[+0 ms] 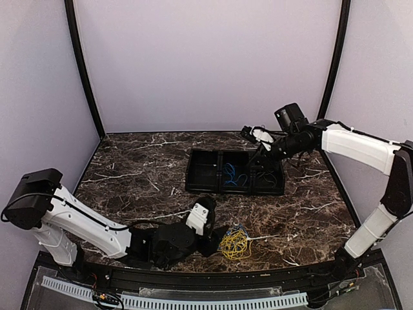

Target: Untangle the cables

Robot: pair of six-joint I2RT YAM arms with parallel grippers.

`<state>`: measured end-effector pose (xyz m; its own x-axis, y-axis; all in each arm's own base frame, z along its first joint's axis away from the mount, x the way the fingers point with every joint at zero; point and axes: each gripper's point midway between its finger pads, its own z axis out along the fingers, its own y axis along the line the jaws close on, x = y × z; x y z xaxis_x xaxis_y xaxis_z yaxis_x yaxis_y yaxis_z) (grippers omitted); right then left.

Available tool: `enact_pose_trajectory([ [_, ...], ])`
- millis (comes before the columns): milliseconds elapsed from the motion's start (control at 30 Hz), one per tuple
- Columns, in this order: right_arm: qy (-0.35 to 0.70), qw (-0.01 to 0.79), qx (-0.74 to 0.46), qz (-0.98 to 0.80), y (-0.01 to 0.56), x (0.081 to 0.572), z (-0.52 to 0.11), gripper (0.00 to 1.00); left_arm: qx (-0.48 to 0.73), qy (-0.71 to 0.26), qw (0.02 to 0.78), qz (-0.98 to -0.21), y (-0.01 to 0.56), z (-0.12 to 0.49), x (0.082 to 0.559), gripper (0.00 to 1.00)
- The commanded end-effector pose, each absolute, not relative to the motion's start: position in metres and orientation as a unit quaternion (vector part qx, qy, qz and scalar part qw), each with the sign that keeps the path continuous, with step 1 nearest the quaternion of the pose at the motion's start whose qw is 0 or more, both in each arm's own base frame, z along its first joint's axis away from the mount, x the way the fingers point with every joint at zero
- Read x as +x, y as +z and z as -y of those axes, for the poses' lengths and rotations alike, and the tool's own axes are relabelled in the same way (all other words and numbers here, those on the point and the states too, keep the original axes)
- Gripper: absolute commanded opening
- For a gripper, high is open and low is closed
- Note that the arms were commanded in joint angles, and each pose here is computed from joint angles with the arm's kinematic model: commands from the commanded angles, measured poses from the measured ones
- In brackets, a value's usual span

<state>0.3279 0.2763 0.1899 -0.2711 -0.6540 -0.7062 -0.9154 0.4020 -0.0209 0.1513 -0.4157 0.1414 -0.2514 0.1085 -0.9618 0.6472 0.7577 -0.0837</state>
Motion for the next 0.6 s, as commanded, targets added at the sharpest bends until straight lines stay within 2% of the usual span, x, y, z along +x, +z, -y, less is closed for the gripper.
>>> enact_pose_trajectory([
  [0, 0.290, 0.323, -0.562, -0.704, 0.193, 0.269, -0.282, 0.38, 0.239, -0.294, 0.442, -0.813, 0.116, 0.419, 0.163, 0.54],
  [133, 0.340, 0.306, -0.587, -0.668, 0.181, 0.227, -0.278, 0.40, 0.261, -0.339, 0.395, -0.813, 0.115, 0.415, 0.163, 0.51],
  [267, 0.351, 0.289, -0.591, -0.667, 0.157, 0.212, -0.273, 0.40, 0.303, -0.371, 0.329, -0.814, 0.111, 0.423, 0.157, 0.45],
  [567, 0.377, 0.253, -0.608, -0.651, 0.142, 0.194, -0.274, 0.40, 0.310, -0.336, 0.245, -0.855, 0.078, 0.414, 0.183, 0.38],
])
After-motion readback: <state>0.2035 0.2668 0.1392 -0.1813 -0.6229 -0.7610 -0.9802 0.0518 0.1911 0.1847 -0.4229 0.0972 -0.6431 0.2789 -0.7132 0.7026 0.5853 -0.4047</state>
